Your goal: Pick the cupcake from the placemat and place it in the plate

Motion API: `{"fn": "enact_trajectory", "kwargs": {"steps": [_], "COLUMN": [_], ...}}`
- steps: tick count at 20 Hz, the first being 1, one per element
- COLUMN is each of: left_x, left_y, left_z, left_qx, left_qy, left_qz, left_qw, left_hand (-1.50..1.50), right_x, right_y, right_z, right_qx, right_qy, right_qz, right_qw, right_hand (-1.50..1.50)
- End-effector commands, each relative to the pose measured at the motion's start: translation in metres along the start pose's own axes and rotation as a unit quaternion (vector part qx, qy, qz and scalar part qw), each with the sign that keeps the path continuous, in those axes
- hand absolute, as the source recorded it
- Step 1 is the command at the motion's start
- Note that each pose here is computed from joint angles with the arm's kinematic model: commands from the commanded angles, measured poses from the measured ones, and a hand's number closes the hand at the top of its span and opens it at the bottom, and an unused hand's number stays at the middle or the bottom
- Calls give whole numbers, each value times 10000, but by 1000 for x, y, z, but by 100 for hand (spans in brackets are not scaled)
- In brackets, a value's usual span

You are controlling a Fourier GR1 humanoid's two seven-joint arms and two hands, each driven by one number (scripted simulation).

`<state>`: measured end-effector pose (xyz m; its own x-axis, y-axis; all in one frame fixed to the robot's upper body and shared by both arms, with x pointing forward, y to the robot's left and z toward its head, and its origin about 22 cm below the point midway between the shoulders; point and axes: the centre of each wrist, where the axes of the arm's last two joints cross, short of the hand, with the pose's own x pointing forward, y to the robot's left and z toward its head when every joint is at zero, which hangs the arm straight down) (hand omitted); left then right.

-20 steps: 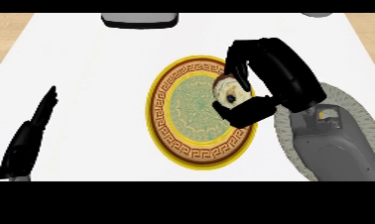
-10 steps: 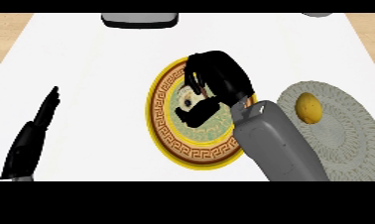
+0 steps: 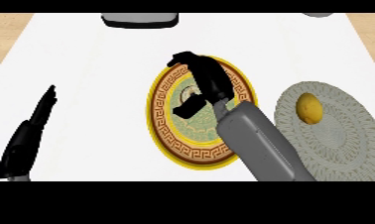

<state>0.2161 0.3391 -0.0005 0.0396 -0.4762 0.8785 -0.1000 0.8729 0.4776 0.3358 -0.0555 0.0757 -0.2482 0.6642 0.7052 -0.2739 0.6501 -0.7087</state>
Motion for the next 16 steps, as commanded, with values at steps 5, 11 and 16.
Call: {"fn": "enact_trajectory", "kwargs": {"steps": [5,11,16], "left_x": [6,0,-5], "left_y": [-5,8,-5], "left_z": [-3,10,-1], "left_qx": [35,83,21], "left_qy": [27,33,41], "left_qz": [18,76,20], "left_qw": [10000,9999,10000], "left_hand": [0,0,0], "right_x": [-13,-50,-114], "right_y": [-43,-93,-134], "right_z": [-4,15,44], "right_qx": [-1232,-1935,-2008], "right_qy": [-133,225,-181], "right_qz": [-1287,-2077,-2803], "right_qw": [9839,9586,9385], "right_hand": [-150,-150,-150]}}
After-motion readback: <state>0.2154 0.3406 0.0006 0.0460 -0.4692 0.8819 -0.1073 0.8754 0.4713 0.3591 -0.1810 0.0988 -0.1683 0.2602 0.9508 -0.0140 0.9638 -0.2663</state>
